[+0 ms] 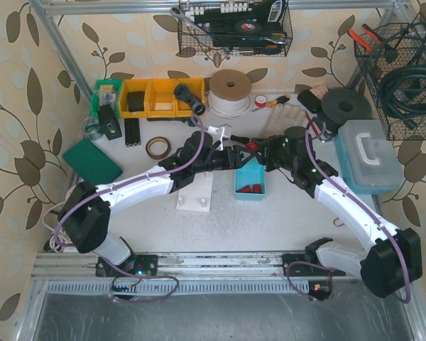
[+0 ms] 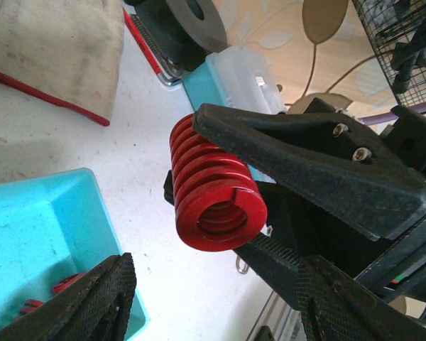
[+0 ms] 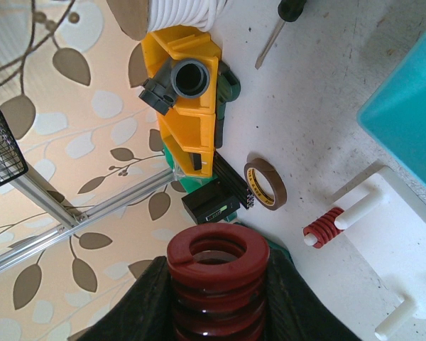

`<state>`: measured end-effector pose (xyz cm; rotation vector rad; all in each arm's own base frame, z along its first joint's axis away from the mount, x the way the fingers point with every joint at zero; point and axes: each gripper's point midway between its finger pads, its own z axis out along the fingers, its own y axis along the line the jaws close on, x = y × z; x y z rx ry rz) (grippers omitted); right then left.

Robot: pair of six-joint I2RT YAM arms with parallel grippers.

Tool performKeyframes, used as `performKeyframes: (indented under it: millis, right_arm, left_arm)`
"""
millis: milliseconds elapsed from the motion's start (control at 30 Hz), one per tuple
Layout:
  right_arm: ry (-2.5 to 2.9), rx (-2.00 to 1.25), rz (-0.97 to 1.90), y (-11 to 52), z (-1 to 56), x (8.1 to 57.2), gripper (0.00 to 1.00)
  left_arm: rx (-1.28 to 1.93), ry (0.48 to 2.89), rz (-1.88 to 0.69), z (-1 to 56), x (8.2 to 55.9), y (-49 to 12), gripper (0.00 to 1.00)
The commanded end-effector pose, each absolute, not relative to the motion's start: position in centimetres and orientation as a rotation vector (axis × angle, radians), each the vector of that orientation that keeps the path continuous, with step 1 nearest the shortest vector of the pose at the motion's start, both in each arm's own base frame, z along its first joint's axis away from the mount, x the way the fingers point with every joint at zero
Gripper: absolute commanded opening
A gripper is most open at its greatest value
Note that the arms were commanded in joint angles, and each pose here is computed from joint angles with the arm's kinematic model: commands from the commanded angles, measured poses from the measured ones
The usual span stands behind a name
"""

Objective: Install the large spring

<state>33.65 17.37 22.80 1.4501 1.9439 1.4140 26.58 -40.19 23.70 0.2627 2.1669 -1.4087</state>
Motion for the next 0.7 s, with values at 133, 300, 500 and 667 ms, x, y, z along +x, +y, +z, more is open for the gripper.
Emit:
performKeyframes:
  millis: [133,300,500,667]
  right_arm:
    - [1.908,1.422,1.493,18.2,24.3,34.1,0.0]
    - [1.906,1.418,1.501,18.3,24.6,34.0,0.0]
    - [1.907,1.415,1.505,18.3,24.6,34.0,0.0]
    - [1.905,1.41,1.518,18.5,24.7,34.1,0.0]
  left_arm:
    - [0.366,2.123,-1.3,25.1,27.5,-40.5,0.64]
    - [0.374,2.108,-1.294,25.6,28.0,-40.9,0.59]
    - [0.381,2.104,-1.267,25.9,28.5,-41.2,0.54]
    - [0.391,2.121,-1.252,25.5,28.6,-41.4,0.52]
